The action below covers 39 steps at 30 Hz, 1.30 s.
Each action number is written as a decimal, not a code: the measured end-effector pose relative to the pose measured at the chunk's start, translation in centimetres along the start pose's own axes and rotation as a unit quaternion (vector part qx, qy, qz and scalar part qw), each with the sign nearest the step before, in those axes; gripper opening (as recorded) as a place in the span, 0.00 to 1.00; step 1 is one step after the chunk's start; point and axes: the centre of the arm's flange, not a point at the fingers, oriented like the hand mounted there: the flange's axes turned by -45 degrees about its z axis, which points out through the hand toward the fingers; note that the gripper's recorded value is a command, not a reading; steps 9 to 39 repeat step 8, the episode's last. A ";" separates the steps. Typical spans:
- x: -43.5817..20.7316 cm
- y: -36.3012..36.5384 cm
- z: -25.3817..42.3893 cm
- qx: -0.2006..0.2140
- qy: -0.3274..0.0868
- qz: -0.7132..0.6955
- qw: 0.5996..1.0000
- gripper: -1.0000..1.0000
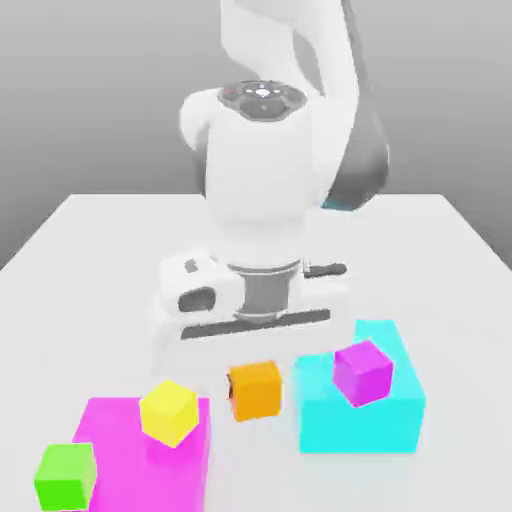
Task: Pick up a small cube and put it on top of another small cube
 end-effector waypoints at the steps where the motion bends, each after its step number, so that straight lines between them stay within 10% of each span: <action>1: -0.6 0.6 0.6 0.003 0.000 0.015 1.000 0.00; 4: -1.0 0.7 4.1 0.005 0.000 0.026 1.000 0.00; 5: -1.1 0.7 5.1 0.005 0.000 0.026 1.000 1.00; 39: -1.1 0.7 5.1 0.005 0.000 0.026 1.000 1.00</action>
